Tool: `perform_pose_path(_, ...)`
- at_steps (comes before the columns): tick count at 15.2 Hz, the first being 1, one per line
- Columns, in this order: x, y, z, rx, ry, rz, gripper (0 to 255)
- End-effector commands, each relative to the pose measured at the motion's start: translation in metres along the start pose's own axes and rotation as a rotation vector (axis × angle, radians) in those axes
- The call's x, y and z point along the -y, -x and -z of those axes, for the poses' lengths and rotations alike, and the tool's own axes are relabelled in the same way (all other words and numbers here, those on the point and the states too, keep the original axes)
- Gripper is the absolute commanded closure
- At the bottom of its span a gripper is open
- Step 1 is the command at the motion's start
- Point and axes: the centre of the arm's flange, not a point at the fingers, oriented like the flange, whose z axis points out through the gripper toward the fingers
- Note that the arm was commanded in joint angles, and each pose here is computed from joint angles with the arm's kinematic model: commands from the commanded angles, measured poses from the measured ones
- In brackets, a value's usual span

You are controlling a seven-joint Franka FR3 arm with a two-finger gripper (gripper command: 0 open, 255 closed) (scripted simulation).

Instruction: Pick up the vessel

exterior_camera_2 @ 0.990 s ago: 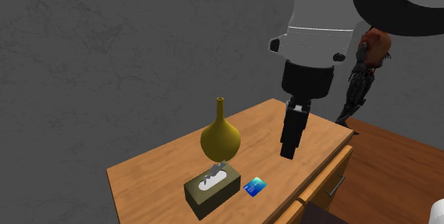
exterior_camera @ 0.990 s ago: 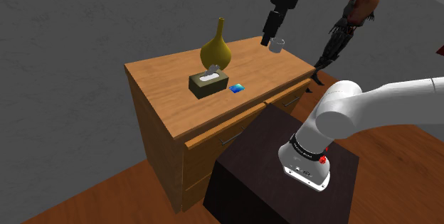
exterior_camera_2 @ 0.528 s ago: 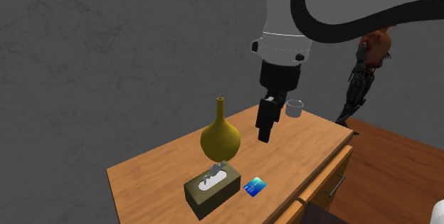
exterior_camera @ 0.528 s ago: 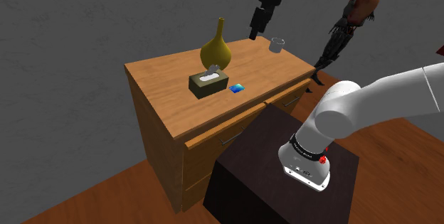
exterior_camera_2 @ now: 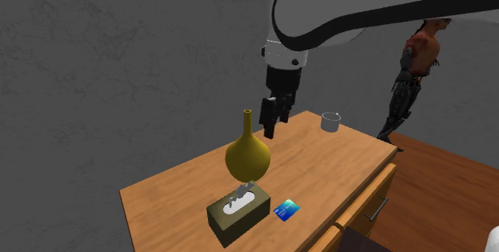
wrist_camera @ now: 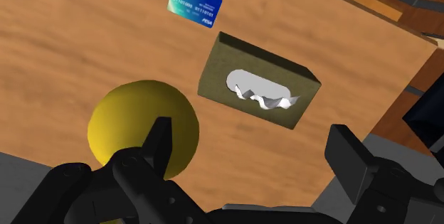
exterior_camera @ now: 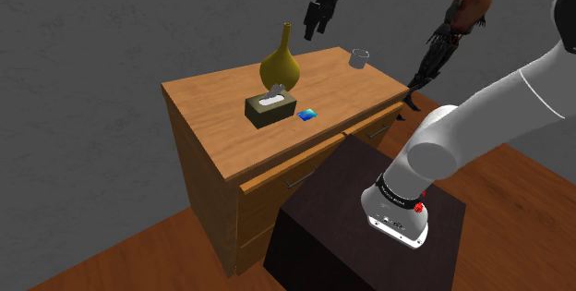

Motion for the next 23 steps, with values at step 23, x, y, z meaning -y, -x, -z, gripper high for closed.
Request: perform_pose_path(23, -0.137, -0.167, -0.071, -0.030, 0.015, -0.075, 0)
